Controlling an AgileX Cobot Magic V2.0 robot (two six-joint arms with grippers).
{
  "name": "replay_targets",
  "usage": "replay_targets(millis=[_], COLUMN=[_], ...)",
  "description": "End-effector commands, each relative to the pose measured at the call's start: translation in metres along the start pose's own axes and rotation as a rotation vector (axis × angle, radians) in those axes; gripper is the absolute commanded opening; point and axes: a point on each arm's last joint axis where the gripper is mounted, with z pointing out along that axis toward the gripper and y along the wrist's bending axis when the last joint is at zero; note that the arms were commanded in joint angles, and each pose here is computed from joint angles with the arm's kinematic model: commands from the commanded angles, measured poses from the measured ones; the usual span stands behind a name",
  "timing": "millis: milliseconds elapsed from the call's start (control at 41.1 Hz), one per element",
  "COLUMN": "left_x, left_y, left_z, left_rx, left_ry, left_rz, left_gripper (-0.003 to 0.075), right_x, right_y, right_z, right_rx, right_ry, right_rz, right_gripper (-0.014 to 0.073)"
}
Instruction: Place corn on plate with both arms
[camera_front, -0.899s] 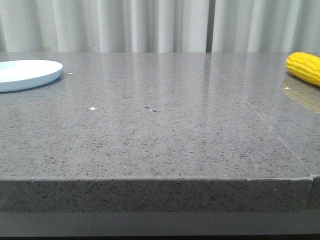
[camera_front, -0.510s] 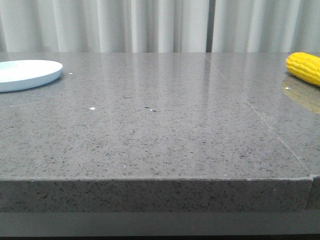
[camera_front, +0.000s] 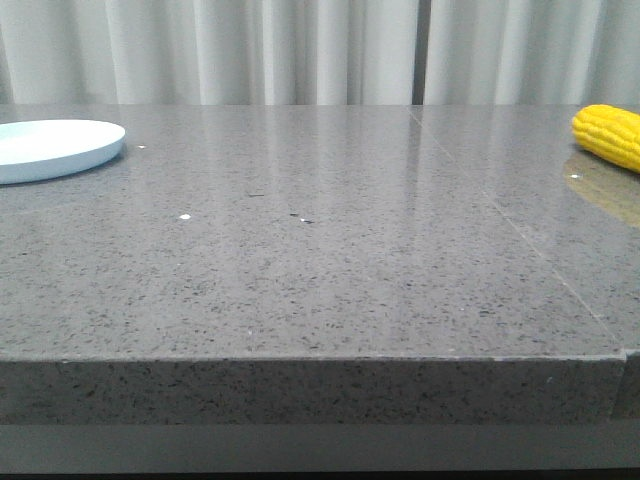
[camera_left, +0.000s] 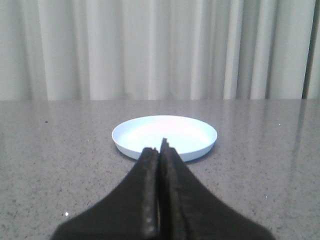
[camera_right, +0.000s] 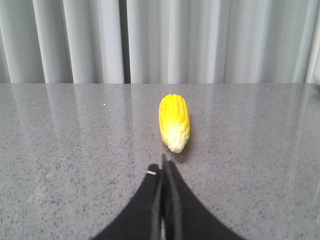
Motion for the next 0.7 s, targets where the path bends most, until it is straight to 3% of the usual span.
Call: replay_targets(millis=[0,170,340,559,680], left_x=[-0.023,-0.073,-0.129,-0.189,-0.197], left_y=[0.0,0.001,0.003,0.005,0.005], left_z=[-0.003,-0.011,-0.02,-0.009,0.004], left_rx=[0.005,0.0,-0.006,-0.012,-0.013], left_ry=[-0.152,-0.197,-0.158,-0.046,0.034], left_rz=[-0.016,-0.016,-0.017,-0.019,-0.019], left_gripper=[-0.002,-0.002,-0.002,-0.002,-0.002], right_x=[-0.037,-0.083,-0.129,-0.171,-0.18], right_y=[0.002,0.006,0.009,0.012,0.013], right_z=[-0.006,-0.018,-0.024,-0.004,0.012], right_rx=[-0.003,-0.01,-0.014,-0.011,-0.008], right_ry=[-0.169,-0.162,-0.126,0.046,0.155], right_rz=[-0.006,-0.008,-0.009,-0.01,-0.01], right_gripper=[-0.0067,-0.0067,-0.0067,-0.0067,-0.0067])
